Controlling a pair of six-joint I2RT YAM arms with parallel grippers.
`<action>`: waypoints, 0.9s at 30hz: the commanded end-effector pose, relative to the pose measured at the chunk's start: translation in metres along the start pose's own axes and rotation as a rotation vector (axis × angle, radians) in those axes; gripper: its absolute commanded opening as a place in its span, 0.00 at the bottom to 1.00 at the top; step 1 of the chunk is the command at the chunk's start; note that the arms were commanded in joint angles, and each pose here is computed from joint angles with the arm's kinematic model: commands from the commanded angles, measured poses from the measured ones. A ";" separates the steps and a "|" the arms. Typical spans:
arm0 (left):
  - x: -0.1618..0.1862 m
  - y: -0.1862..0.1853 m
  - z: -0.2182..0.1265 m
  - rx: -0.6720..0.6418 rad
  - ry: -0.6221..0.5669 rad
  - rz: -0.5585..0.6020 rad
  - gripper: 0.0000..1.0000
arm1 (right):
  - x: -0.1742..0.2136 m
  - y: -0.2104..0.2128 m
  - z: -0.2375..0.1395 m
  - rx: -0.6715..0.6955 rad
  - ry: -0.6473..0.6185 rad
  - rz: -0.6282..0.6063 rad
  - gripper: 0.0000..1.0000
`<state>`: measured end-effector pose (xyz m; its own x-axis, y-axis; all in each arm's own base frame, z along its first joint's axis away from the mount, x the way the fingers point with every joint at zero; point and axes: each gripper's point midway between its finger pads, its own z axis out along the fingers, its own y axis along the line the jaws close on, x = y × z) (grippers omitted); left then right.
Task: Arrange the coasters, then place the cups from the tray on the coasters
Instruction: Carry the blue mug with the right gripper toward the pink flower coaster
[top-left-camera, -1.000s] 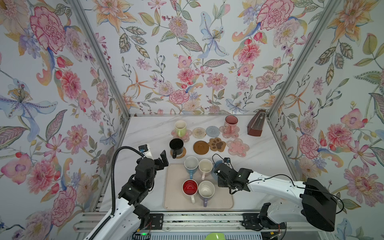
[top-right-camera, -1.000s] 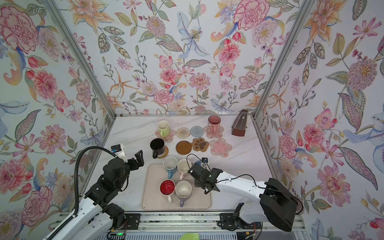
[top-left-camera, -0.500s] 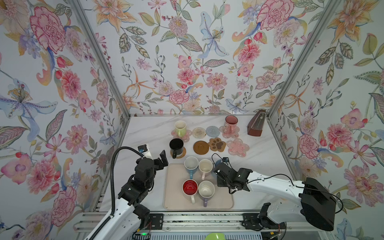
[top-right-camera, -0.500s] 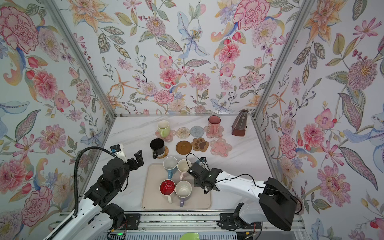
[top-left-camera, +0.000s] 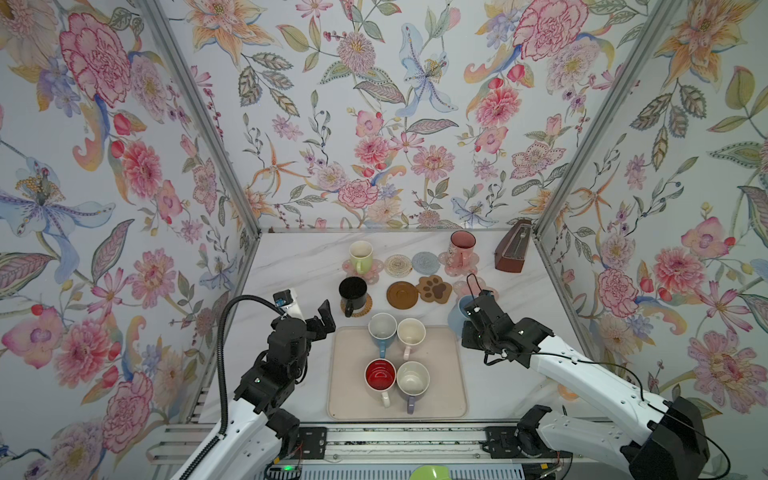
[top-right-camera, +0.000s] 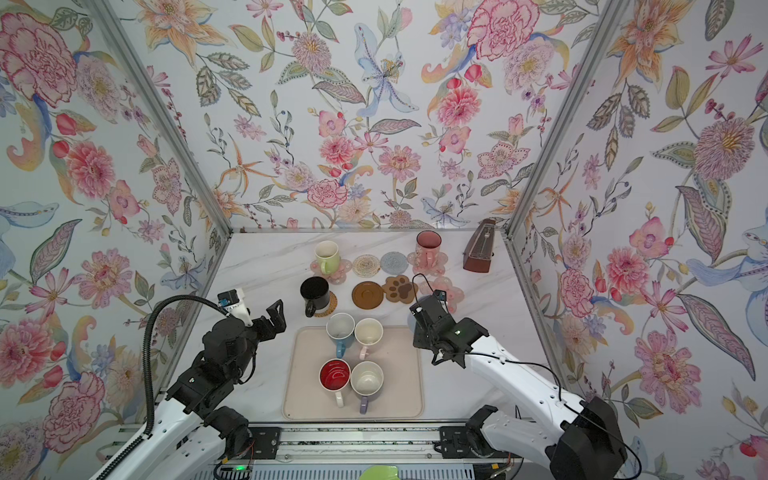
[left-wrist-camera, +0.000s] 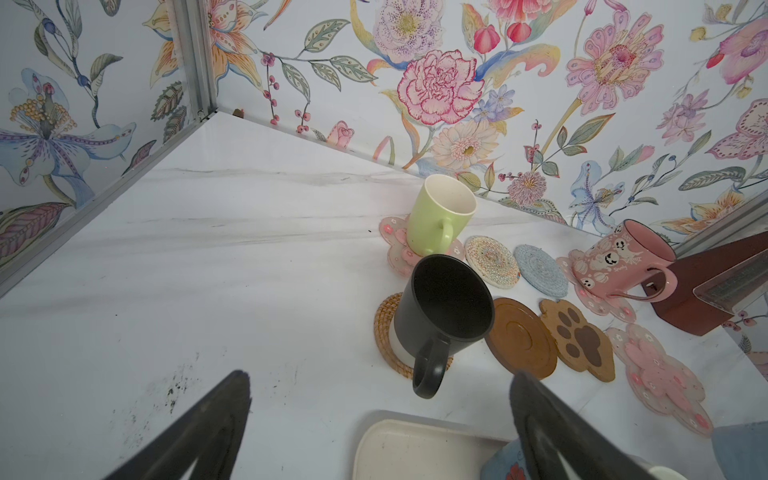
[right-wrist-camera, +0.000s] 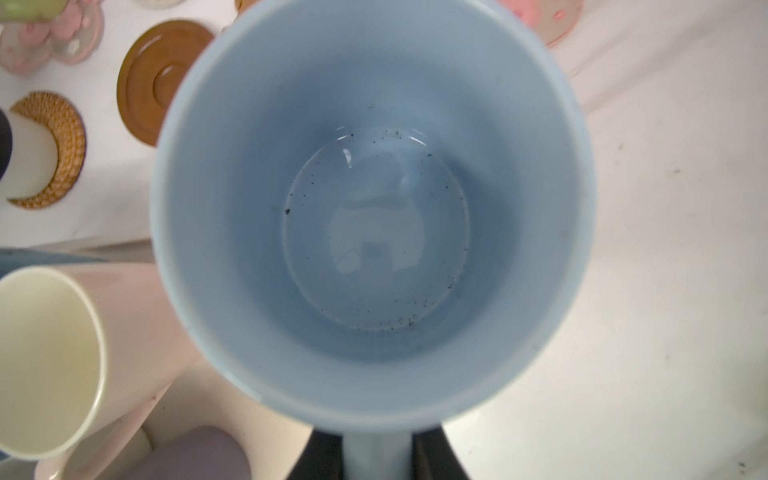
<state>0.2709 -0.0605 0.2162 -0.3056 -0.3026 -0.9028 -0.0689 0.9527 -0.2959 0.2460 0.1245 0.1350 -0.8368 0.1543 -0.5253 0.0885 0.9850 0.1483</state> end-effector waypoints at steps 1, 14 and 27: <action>0.006 0.009 0.001 -0.032 0.012 -0.005 0.99 | -0.046 -0.014 -0.021 0.018 -0.126 -0.006 0.00; 0.002 0.009 0.000 -0.035 0.000 -0.006 0.99 | -0.100 -0.047 -0.001 0.076 -0.214 0.027 0.00; 0.001 0.010 -0.002 -0.039 0.001 -0.006 0.99 | -0.140 -0.047 0.041 0.071 -0.259 0.030 0.00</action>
<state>0.2705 -0.0599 0.2149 -0.3067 -0.3058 -0.9013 -0.0719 0.9517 -0.2985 0.3392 0.0528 0.1244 -0.7896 0.1835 -0.5855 0.1849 0.9810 0.0581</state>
